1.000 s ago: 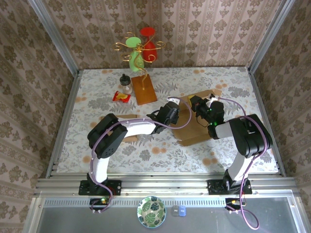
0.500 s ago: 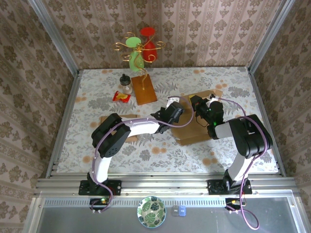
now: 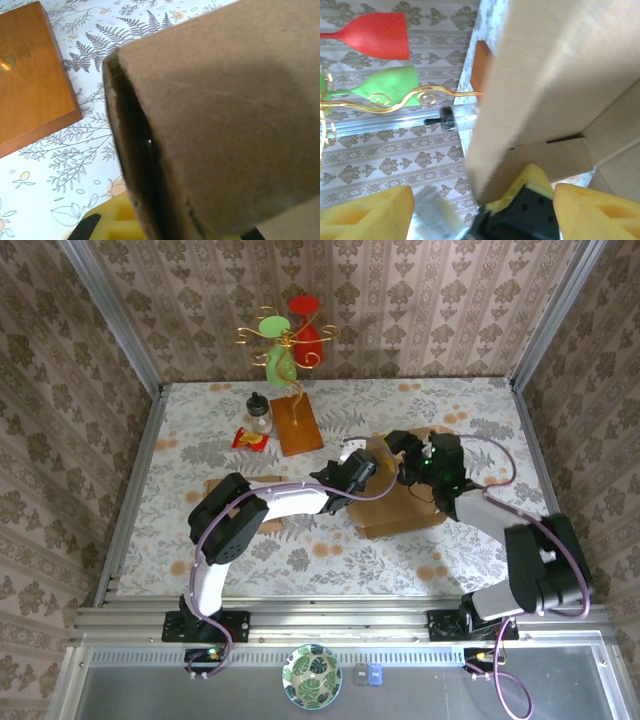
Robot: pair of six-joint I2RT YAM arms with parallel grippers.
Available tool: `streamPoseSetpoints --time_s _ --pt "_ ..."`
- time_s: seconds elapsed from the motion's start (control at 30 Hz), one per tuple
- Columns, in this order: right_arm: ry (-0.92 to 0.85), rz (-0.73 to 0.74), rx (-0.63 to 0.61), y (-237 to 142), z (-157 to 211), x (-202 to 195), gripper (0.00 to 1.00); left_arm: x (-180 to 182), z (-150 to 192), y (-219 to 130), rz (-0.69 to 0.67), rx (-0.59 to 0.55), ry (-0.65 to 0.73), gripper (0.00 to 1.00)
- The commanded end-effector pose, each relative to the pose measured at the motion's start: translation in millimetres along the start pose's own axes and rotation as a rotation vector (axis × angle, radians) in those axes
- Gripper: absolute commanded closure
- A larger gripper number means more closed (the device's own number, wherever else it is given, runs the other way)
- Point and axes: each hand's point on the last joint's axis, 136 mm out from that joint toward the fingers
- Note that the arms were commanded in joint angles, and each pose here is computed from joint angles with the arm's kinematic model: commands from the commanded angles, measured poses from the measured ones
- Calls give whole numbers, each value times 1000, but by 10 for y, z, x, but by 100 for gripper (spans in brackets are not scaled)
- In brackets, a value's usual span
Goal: Fold the paper box
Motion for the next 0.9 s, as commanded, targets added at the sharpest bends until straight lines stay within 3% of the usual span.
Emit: streamPoseSetpoints --time_s 0.0,0.27,0.5,0.7,0.87 --pt "-50 124 -9 -321 -115 0 23 164 -105 -120 11 7 66 100" --pt "-105 213 -106 -910 -539 163 22 261 -223 -266 265 70 20 100" --pt "-119 277 -184 -1113 -783 77 28 327 -320 -434 502 103 -102 100" --pt "-335 243 -196 -1164 -960 483 32 440 -466 -514 694 157 -293 100" --pt "-509 119 -101 -1039 -943 879 38 518 -569 -515 800 214 -442 100"
Point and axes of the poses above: each hand's point on the last joint's axis, 136 mm out from that joint toward the fingers, its own y axis out along the fingers, its own x axis along the line the jaws close on, z = x × y, and after that the axes turned 3 degrees about -y, right-handed
